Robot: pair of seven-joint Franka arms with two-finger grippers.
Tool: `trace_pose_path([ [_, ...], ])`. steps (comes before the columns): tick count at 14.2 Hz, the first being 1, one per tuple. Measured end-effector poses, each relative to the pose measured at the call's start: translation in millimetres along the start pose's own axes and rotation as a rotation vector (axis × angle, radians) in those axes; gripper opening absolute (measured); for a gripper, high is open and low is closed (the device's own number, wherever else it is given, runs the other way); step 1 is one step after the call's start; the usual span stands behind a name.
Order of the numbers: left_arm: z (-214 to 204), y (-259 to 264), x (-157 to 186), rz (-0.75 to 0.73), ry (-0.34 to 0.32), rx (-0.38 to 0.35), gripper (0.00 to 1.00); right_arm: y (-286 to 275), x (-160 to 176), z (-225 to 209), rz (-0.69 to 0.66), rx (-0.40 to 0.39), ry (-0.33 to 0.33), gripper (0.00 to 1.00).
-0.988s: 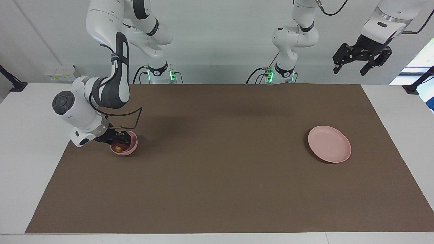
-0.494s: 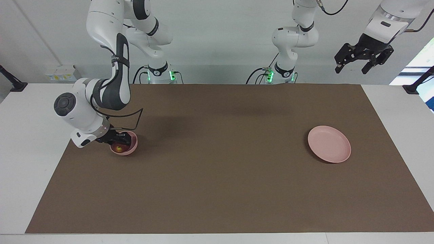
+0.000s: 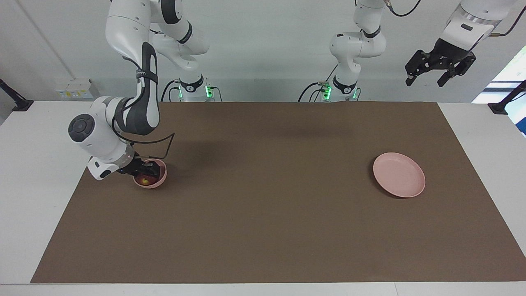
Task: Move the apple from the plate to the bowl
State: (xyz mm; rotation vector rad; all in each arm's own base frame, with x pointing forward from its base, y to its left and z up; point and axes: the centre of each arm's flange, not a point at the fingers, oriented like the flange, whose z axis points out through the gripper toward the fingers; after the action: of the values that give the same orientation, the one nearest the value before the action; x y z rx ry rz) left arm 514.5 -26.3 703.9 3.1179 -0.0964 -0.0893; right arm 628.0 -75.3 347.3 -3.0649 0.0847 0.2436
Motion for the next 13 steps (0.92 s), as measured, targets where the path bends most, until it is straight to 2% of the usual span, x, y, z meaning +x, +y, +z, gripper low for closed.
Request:
trace_pose_path([
  [13, 0.2, -7.5, -0.1, -0.015, -0.001, 0.000, 1.00, 0.7, -1.1, 9.8, 0.002, -0.001, -0.003, 0.77],
])
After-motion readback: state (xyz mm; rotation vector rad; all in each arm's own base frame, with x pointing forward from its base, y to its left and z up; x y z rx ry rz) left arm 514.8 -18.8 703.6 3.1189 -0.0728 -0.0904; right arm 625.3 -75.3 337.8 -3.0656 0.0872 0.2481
